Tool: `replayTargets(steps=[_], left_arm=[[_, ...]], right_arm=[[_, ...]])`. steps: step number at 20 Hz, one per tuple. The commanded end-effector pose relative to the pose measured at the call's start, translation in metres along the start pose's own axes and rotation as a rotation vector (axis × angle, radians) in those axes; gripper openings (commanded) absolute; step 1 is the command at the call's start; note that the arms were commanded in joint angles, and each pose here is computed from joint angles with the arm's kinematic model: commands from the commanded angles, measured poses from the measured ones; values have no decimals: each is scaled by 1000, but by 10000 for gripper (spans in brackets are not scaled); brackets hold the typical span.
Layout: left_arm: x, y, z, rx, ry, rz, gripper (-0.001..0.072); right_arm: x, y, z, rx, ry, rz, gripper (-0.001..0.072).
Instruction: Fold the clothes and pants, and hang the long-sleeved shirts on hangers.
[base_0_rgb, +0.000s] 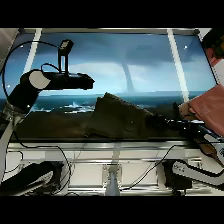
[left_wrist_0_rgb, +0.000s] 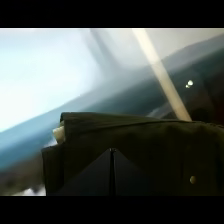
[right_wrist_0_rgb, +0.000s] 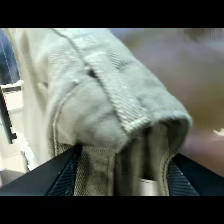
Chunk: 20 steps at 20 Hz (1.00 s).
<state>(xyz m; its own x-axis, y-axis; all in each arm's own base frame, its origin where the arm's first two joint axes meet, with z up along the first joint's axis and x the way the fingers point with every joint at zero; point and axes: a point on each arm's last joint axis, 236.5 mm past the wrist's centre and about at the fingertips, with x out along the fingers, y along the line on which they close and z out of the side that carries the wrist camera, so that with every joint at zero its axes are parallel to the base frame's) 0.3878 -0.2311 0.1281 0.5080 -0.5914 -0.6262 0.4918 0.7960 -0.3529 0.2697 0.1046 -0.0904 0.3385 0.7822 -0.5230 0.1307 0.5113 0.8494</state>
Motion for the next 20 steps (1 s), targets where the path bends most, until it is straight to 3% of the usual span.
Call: replayTargets(steps=[1,6,7,13,20], left_arm=[[0,0,0,1,-1,0,25],[0,0,0,1,-1,0,25],[0,0,0,1,-1,0,25],[0,0,0,1,-1,0,25],[0,0,0,1,-1,0,25]], right_arm=[[7,37,9,-90,4,119,626],[-3,51,30,-170,23,108,627],[-5,50,33,-177,41,81,665],[-18,-19,11,-123,195,-233,682],[5,-10,16,-165,172,-254,680]])
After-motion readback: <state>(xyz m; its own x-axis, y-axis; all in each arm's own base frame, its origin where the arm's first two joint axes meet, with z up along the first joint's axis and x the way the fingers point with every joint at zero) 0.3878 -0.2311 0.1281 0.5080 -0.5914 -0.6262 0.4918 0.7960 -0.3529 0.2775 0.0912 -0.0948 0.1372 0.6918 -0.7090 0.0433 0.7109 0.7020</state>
